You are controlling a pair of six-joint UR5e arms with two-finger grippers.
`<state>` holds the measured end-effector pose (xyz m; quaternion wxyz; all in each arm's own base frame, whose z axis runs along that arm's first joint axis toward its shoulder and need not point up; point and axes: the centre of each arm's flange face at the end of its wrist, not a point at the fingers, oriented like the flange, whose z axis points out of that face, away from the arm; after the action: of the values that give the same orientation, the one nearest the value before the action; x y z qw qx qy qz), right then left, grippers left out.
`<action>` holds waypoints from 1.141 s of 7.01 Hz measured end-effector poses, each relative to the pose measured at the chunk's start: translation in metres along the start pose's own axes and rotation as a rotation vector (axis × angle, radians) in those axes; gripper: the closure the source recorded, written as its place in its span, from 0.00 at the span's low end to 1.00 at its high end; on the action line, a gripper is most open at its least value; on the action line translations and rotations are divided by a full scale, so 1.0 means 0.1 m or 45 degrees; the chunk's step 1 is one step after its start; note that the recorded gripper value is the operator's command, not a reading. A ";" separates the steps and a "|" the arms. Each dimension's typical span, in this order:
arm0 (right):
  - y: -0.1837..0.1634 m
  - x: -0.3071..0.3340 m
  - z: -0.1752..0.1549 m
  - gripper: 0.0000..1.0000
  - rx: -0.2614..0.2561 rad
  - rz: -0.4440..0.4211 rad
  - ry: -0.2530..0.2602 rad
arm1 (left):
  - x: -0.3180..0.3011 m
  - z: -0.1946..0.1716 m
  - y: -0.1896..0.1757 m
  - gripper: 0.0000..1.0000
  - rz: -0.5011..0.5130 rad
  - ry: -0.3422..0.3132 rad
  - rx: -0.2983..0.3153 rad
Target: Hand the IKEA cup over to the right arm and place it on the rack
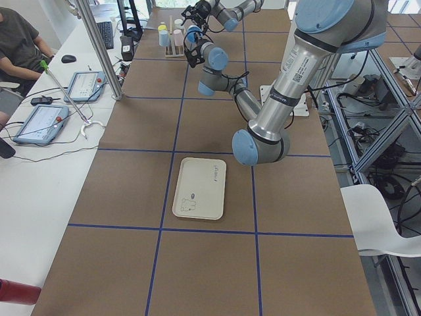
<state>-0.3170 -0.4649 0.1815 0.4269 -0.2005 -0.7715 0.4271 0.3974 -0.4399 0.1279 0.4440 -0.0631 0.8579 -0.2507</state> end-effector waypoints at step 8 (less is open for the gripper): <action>0.08 0.06 -0.02 0.00 -0.042 0.030 -0.001 | -0.02 0.19 0.08 1.00 -0.016 0.007 -0.021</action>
<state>-0.3193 -0.4559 0.1782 0.4182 -0.2166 -0.7761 0.4194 0.4146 -0.4394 0.1165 0.4395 -0.0714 0.8608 -0.2466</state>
